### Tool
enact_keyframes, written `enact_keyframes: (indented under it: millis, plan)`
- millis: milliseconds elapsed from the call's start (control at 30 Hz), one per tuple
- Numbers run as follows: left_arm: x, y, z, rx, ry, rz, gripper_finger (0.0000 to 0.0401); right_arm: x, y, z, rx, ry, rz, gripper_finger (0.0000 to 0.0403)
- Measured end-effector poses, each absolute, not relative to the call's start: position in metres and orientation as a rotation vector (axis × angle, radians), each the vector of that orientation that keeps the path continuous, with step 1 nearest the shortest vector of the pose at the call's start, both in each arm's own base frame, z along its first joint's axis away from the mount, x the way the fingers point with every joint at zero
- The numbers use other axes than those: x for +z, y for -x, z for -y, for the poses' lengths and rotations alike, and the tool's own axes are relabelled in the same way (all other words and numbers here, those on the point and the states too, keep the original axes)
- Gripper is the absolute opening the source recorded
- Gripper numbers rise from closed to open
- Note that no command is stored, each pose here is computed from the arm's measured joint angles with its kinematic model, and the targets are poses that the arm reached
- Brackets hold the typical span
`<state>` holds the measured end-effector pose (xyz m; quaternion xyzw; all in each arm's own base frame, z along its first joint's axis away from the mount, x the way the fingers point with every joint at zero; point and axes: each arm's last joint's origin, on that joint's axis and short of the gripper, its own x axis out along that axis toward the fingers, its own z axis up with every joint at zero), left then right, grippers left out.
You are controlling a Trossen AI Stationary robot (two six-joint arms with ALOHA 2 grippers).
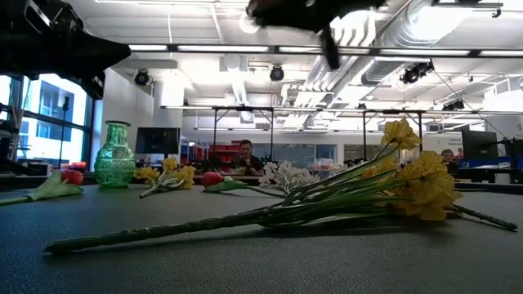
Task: Sort flowers into vase by color
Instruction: Move the red tulip to the center of the table
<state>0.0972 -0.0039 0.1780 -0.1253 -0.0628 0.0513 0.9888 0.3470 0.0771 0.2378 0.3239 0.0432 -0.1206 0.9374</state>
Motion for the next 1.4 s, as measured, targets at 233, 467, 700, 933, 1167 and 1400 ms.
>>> enact_keyframes:
  millis: [233,467,700,933,1167,1400]
  plan:
    - [0.178,-0.097,0.004,0.102,0.251,0.126,0.0000,0.191,-0.404,-0.065,-0.185,-0.794,0.010,0.0000]
    - [0.178,-0.097,0.004,0.099,0.279,0.127,0.0000,0.158,-0.435,-0.058,-0.180,-0.856,-0.094,0.0000]
    - [0.178,-0.097,0.004,0.097,0.297,0.130,0.0000,0.137,-0.438,-0.051,-0.346,-0.823,-0.211,0.0000]
    - [0.179,-0.097,0.005,0.051,0.304,0.130,0.0000,0.128,-0.433,-0.051,-0.453,-0.867,-0.260,0.0000]
    - [0.179,-0.097,0.008,-0.052,0.297,0.115,0.0000,0.115,-0.426,-0.046,-0.550,-0.883,-0.378,0.0001]
    - [0.179,-0.097,0.009,-0.060,0.296,0.115,0.0000,0.113,-0.425,-0.044,-0.560,-0.886,-0.401,0.0067]
